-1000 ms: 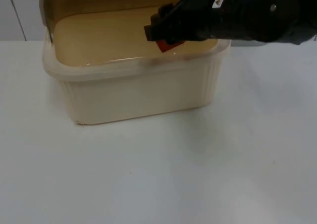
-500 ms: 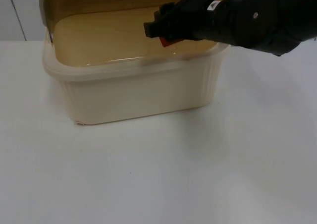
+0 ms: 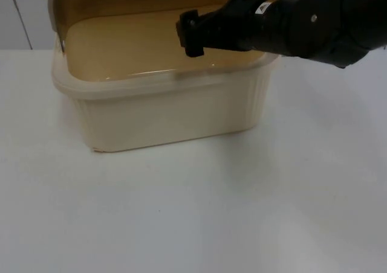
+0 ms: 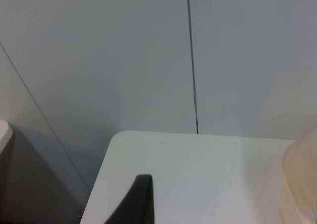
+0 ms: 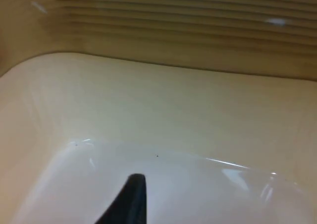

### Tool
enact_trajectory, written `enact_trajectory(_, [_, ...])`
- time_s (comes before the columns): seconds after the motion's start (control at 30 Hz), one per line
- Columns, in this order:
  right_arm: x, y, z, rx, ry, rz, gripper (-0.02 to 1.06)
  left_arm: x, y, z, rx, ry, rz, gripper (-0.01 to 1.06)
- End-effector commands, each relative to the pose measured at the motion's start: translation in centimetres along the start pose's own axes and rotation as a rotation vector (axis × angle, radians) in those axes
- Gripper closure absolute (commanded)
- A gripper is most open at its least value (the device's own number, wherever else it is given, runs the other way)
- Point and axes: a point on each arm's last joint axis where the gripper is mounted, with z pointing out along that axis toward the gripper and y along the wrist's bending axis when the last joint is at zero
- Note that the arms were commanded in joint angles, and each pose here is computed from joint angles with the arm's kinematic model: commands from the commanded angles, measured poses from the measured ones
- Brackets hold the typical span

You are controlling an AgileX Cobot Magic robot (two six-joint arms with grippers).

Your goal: Open the box lid with the left hand, place the block into the box with the right hand, then close the box lid with the left hand.

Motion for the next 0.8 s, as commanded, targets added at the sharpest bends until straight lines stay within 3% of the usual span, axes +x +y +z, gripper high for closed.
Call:
enact_trajectory(0.0, [-0.5, -0.1, 0.0, 0.004, -0.019, -0.009, -0.01, 0.2, 0.1, 0.1, -0.007, 0.013, 0.005, 0.00])
enact_trajectory(0.4, [-4.4, -0.1, -2.6, -0.042, -0.032, -0.040, -0.01, 0.2, 0.1, 0.1, -0.009, 0.013, 0.008, 0.00])
enact_trajectory(0.77, [-7.7, 0.7, -7.5, -0.223, 0.172, -0.020, -0.01, 0.2, 0.1, 0.1, -0.009, 0.013, 0.008, 0.00])
